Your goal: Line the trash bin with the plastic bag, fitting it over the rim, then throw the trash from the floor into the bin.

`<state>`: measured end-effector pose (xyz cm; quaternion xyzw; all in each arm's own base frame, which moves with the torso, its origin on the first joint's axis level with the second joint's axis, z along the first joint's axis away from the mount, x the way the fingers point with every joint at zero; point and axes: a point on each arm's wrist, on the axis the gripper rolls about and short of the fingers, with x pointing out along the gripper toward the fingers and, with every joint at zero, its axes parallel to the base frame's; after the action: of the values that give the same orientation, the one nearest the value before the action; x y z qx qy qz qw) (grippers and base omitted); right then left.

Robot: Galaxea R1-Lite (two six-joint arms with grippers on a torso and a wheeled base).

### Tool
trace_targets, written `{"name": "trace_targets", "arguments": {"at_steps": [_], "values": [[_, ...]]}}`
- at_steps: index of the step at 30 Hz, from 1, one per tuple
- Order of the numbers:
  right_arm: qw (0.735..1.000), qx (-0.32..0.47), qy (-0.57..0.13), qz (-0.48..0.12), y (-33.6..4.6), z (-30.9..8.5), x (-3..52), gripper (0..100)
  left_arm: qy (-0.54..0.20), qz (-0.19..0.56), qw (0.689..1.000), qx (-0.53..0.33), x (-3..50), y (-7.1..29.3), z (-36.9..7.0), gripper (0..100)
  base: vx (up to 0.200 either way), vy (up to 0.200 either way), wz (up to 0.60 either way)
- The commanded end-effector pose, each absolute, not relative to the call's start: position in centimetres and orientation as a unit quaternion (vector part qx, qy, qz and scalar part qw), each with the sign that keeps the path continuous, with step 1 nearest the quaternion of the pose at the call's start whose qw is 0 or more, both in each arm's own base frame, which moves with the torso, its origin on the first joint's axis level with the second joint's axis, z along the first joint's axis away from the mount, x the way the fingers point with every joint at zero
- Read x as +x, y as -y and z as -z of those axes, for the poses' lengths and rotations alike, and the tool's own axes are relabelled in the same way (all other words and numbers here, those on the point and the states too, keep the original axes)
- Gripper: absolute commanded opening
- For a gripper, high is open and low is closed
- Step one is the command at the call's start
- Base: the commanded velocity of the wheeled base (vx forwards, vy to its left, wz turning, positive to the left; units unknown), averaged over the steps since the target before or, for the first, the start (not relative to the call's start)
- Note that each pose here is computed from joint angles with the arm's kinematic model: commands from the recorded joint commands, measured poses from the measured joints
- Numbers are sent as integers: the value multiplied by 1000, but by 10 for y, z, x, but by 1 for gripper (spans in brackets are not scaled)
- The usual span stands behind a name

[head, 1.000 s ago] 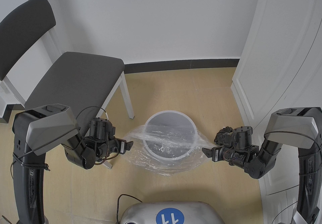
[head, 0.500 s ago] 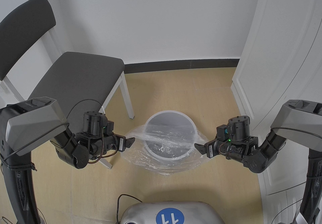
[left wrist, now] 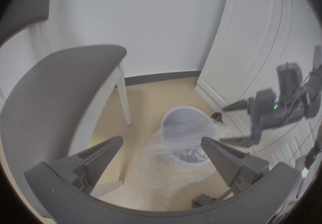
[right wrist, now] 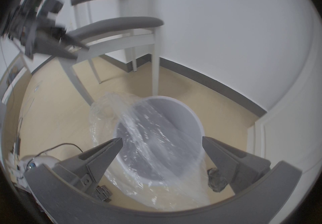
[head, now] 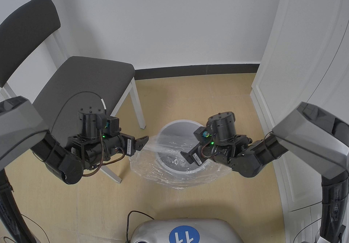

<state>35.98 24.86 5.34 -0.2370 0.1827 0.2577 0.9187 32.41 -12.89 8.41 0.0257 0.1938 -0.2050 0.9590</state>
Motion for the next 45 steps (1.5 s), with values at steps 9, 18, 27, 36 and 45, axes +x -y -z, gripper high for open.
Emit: {"name": "trace_targets", "arguments": {"at_steps": [9, 18, 27, 36, 45], "values": [[898, -277, -197, -279, -289, 6, 372, 100, -122, 196, 973, 12, 302, 111, -138, 100, 0, 0, 0], [909, -274, -187, -254, -291, 15, 392, 100, -118, 190, 975, 10, 304, 107, -139, 100, 0, 0, 0], [921, -262, -171, -232, -281, 8, 413, 0, -104, 184, 977, 8, 309, 103, -139, 100, 0, 0, 0], [940, -241, -129, -204, -271, -20, 437, 0, -108, 173, 979, 7, 316, 98, -134, 100, 0, 0, 0], [956, -225, -89, -165, -273, -26, 466, 0, -112, 168, 979, 8, 321, 97, -130, 100, 0, 0, 0]]}}
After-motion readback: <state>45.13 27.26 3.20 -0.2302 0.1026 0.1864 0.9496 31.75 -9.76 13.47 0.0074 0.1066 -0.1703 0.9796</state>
